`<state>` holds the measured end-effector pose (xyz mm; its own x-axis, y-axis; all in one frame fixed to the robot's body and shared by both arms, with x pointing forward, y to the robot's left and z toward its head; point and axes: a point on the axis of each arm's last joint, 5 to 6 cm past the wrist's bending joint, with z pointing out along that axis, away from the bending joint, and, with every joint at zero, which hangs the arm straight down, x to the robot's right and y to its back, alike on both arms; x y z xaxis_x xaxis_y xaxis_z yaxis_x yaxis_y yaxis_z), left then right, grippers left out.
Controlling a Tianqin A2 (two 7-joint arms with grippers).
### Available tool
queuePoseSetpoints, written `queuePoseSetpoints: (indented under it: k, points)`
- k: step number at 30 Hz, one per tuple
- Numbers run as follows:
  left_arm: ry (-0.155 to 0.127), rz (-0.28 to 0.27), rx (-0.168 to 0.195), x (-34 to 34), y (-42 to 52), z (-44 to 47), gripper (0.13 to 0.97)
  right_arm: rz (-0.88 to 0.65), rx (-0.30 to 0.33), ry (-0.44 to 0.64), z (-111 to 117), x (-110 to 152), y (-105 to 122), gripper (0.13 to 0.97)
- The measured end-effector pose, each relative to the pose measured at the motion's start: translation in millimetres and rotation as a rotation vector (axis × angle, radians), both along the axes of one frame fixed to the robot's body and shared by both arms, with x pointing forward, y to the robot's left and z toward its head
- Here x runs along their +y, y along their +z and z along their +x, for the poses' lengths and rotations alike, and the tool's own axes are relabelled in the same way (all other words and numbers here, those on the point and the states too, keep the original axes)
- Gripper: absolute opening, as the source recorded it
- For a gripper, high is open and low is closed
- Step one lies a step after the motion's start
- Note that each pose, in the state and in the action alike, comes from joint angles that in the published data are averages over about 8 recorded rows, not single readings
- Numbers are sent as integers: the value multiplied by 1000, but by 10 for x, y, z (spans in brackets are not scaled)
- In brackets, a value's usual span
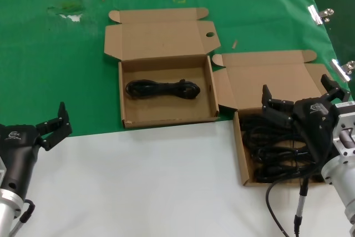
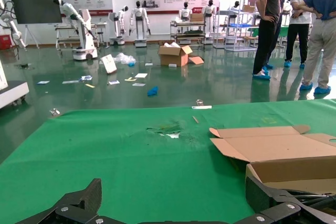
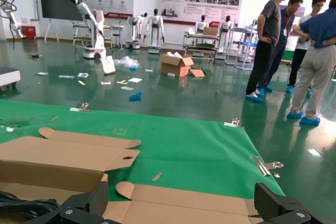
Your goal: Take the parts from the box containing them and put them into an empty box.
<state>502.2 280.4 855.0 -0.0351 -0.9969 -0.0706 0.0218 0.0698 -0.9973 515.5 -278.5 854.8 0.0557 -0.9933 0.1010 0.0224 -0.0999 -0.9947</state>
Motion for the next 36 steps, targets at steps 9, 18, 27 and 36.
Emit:
queuePoseSetpoints:
  k: [9, 18, 27, 36]
  points:
    - [0, 0, 0, 0, 0, 0, 965, 0, 0, 0, 0, 0, 0, 966]
    - [0, 0, 0, 0, 0, 0, 965, 0, 0, 0, 0, 0, 0, 966]
    - [0, 0, 0, 0, 0, 0, 965, 0, 0, 0, 0, 0, 0, 966]
    - [0, 0, 0, 0, 0, 0, 965, 0, 0, 0, 0, 0, 0, 966]
